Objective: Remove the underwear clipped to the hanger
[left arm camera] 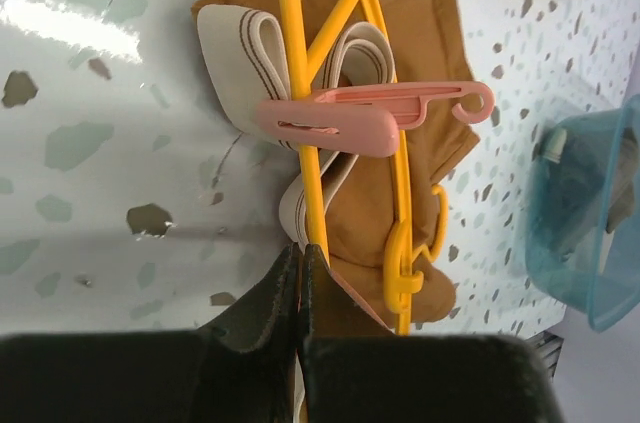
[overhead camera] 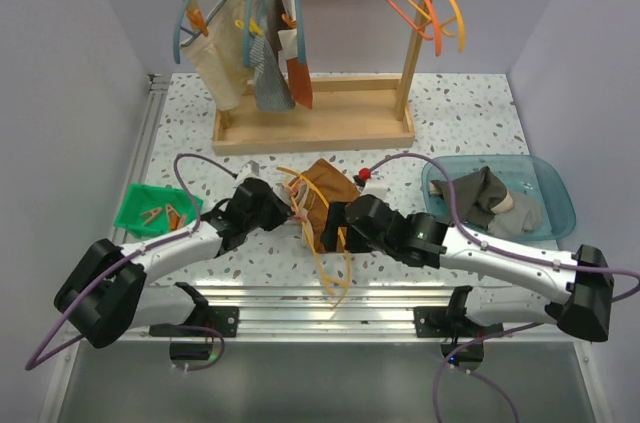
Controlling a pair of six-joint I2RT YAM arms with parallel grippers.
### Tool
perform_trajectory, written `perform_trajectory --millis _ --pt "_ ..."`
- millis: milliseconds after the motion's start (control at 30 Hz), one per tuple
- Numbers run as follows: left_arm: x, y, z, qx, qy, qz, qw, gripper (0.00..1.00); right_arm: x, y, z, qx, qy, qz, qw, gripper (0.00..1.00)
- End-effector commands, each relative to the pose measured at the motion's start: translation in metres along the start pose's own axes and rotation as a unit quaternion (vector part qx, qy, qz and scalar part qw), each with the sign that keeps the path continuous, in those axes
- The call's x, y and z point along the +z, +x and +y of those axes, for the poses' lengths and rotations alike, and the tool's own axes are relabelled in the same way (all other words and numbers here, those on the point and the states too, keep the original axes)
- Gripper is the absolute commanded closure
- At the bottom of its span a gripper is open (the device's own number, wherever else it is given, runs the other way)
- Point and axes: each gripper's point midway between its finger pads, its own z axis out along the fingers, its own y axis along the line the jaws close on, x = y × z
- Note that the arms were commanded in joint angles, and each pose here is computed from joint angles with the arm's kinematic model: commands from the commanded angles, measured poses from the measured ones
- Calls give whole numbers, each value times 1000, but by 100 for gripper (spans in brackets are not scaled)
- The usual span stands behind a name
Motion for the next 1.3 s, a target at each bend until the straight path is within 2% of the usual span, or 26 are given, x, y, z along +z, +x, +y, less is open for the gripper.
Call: perform_trajectory --millis 0,200,233,300,333,367,467,600,667,833,1000,1100,1133,1267 --pt "-7 -10 -26 -11 70 -17 997 100 13 -15 27 -41 -64 -26 997 11" --pt "-14 -13 -44 -11 96 -12 995 100 32 1 53 -79 -135 11 988 27" --pt "-15 -11 -44 -11 99 -10 995 100 39 0 53 -72 -136 15 988 40" --pt "-15 -7 -36 -9 94 -5 996 100 46 0 49 -64 -134 23 989 54" --pt "-14 -5 -30 -8 83 -3 997 95 50 -6 47 -54 -132 18 990 59" --pt "-12 -2 -20 -8 67 1 998 71 54 -7 45 -52 -128 18 990 59" --pt "-11 4 16 -5 2 6 1000 39 57 -13 41 -53 -123 18 991 58" --pt "-18 7 48 -10 -46 -1 999 20 65 -10 35 -56 -116 30 991 58" --pt "-20 3 54 -13 -59 -11 998 15 68 -7 35 -56 -117 38 991 58" --pt "-30 -13 49 -18 -68 -40 997 13 74 -3 34 -51 -114 42 991 62" --pt "-42 -44 -8 -8 -16 -61 998 11 62 -9 25 -46 -109 27 993 62" --pt "-37 -45 -33 24 -11 -24 999 10 53 -9 16 -50 -102 28 993 56" --pt "-34 -44 -36 45 -16 -12 999 10 50 -5 9 -53 -92 37 994 50" --pt "-20 -34 -41 111 -76 57 989 11 36 -6 -7 -60 -64 34 996 42"
